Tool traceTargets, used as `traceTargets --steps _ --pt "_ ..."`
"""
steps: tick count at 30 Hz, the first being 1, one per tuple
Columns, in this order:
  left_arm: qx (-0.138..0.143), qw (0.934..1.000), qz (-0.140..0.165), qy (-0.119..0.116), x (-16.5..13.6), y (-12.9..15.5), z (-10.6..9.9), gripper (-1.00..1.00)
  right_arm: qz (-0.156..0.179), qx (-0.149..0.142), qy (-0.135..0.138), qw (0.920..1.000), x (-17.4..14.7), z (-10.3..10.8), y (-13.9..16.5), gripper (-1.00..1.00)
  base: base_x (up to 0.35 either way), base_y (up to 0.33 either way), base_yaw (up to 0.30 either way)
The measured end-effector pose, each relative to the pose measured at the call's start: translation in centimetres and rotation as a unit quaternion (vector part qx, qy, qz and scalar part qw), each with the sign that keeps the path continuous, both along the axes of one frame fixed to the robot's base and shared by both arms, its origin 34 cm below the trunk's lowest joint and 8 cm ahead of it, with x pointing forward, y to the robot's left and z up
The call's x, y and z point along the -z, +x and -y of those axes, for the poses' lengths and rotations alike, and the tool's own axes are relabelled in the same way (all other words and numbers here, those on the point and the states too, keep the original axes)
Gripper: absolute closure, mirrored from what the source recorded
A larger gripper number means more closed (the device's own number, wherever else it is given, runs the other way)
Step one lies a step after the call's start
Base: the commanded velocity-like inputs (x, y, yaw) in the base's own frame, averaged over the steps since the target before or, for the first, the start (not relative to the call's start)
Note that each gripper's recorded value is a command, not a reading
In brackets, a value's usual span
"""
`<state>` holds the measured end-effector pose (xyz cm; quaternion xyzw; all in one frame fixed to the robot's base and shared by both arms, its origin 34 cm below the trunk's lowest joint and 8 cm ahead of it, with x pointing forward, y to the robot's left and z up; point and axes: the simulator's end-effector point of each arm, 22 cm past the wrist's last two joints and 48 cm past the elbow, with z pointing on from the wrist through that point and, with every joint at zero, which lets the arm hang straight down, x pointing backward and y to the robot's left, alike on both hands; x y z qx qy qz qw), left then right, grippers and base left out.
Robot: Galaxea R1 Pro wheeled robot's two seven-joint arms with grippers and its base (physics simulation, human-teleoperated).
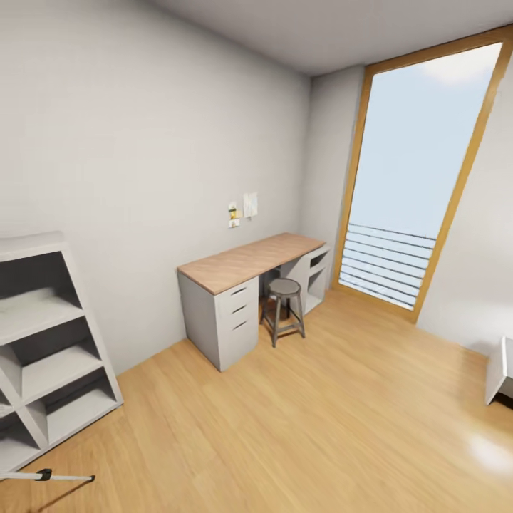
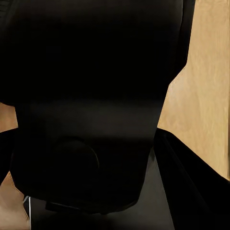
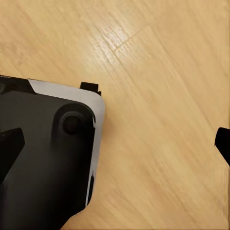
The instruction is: Attach the digital camera to the camera tripod in the bedroom.
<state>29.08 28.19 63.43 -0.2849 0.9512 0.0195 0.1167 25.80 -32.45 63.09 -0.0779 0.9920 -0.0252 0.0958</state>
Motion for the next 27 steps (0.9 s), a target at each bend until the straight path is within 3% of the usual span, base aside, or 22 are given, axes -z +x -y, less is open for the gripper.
traceTargets --steps 16,27 --pt "0.000 1.0000 -0.001 0.000 0.01 -0.03 0.02 1.00 0.000 0.000 0.000 1.0000 0.00 -0.04 0.00 -1.00 0.319 0.000 0.256" --pt "0.005 0.9997 -0.021 -0.013 0.23 -0.89 0.63 1.00 0.000 0.000 0.000 1.0000 0.00 -0.02 0.00 -1.00 0.320 0.000 0.042"
